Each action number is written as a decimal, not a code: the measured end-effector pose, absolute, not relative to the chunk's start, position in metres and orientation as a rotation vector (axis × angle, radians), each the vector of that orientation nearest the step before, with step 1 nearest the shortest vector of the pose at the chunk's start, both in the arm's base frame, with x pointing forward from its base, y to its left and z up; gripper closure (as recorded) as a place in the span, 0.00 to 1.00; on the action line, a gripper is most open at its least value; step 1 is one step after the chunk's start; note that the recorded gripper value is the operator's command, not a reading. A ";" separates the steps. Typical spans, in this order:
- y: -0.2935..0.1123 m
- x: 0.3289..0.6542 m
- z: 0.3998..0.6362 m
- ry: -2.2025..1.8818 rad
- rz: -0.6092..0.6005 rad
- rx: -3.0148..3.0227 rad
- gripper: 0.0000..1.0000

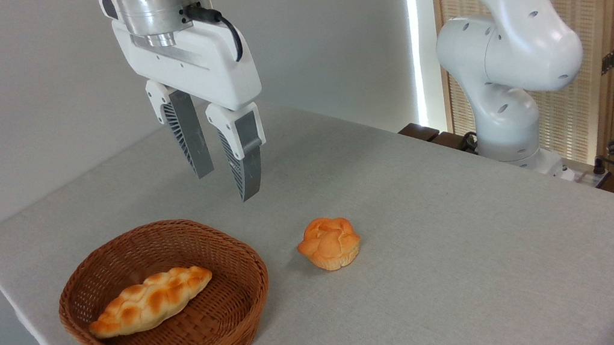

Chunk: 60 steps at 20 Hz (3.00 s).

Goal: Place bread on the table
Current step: 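Move the open gripper over the braided bread in the wicker basket, then lower the gripper and close it on the braided bread, then lift the braided bread out of the basket and carry it beside the round bun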

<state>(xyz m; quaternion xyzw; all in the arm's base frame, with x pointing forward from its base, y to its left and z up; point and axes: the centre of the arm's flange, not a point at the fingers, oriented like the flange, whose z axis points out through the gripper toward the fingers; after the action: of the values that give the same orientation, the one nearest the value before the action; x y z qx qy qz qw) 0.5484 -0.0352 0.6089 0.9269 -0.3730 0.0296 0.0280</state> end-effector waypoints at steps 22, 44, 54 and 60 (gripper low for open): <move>-0.129 0.608 0.503 -1.303 0.453 2.792 0.00; -0.154 0.617 0.416 -1.410 0.364 2.723 0.83; -0.154 0.618 0.445 -1.351 0.450 2.715 0.80; -0.142 0.592 0.530 -1.239 0.556 2.675 0.79</move>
<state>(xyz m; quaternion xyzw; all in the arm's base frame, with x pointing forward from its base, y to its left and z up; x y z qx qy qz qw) 0.5917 -0.1423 0.5305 0.8895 -0.4119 0.1848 0.0706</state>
